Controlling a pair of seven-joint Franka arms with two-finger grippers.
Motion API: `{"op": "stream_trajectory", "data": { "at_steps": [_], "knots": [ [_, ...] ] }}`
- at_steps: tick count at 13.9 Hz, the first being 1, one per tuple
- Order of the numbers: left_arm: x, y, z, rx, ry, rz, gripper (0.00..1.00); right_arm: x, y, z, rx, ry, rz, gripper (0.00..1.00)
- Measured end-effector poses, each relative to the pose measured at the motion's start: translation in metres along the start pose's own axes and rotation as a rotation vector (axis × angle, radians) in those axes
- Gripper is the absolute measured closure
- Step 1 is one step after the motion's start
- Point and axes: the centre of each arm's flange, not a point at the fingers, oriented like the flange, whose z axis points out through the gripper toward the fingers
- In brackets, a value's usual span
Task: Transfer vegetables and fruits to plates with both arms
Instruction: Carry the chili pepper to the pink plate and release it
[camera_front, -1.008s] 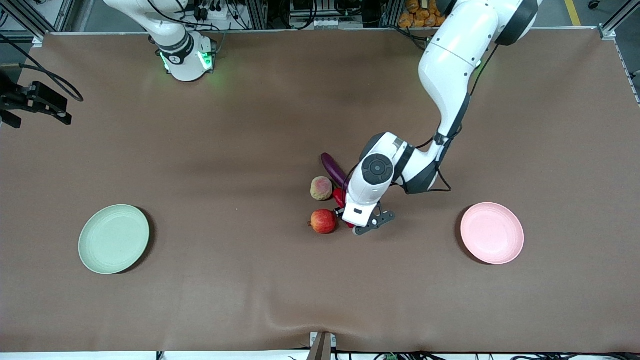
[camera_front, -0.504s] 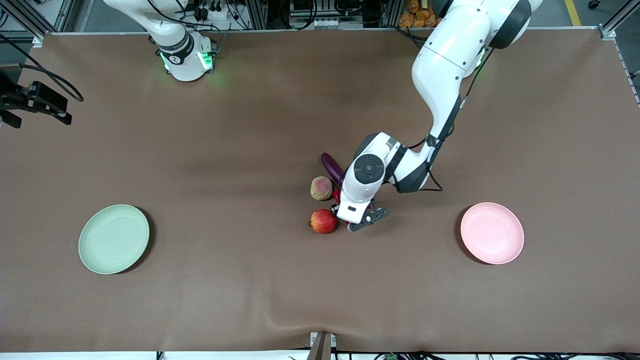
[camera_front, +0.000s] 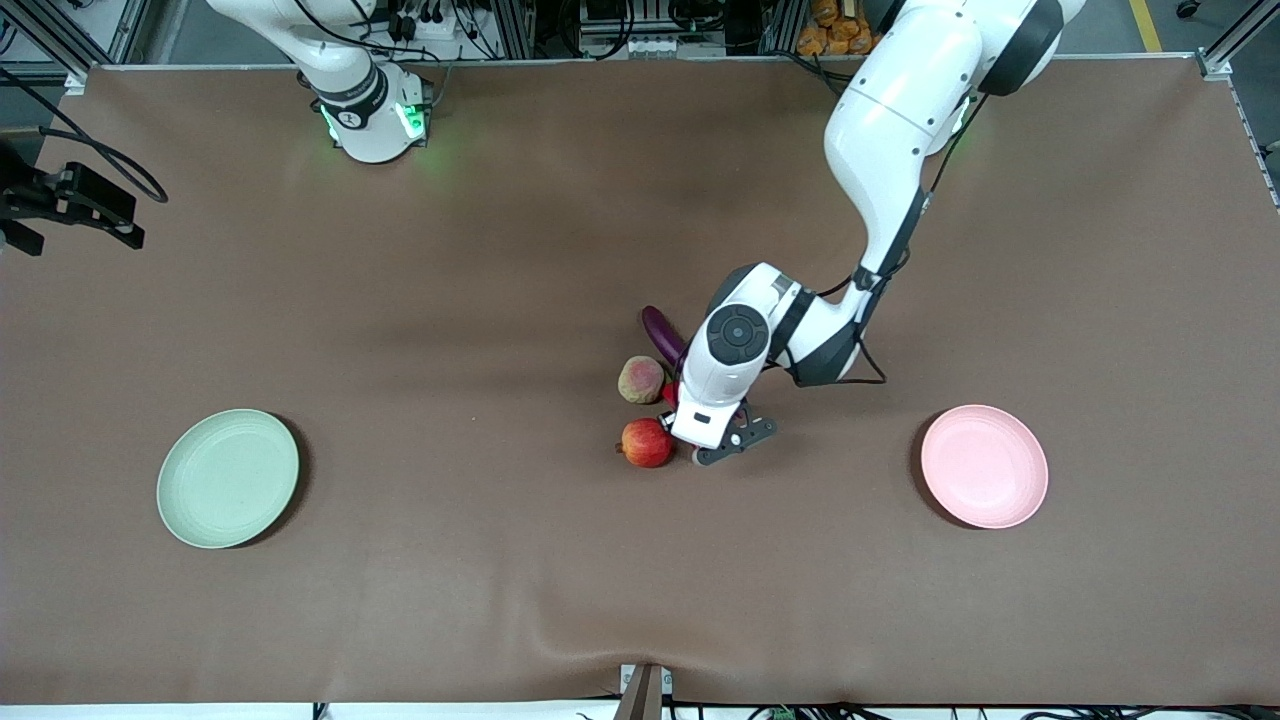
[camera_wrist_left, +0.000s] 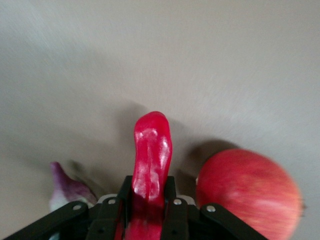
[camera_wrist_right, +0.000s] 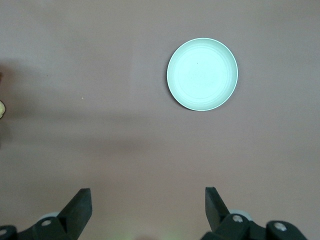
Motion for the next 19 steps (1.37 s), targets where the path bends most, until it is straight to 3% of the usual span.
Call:
{"op": "stream_trajectory", "data": {
  "at_steps": [4, 7, 10, 13, 17, 19],
  "knots": [
    [0.054, -0.027, -0.116, 0.029, 0.018, -0.004, 0.72, 0.000, 0.000, 0.001, 0.000, -0.002, -0.001, 0.00],
    [0.119, -0.102, -0.163, 0.133, -0.041, 0.030, 0.72, 0.007, 0.000, 0.012, 0.003, -0.023, -0.003, 0.00],
    [0.178, -0.185, -0.148, 0.192, -0.110, 0.025, 0.72, 0.021, 0.000, 0.037, 0.010, -0.066, -0.009, 0.00],
    [0.213, -0.248, -0.121, 0.255, -0.133, 0.024, 0.72, 0.045, -0.005, 0.077, 0.021, -0.121, -0.025, 0.00],
    [0.238, -0.294, -0.080, 0.235, -0.123, 0.009, 0.72, 0.095, -0.035, 0.157, 0.053, -0.146, -0.074, 0.00],
    [0.252, -0.314, -0.067, 0.215, -0.114, 0.037, 0.72, 0.113, -0.064, 0.193, 0.121, -0.157, -0.051, 0.00]
  ]
}}
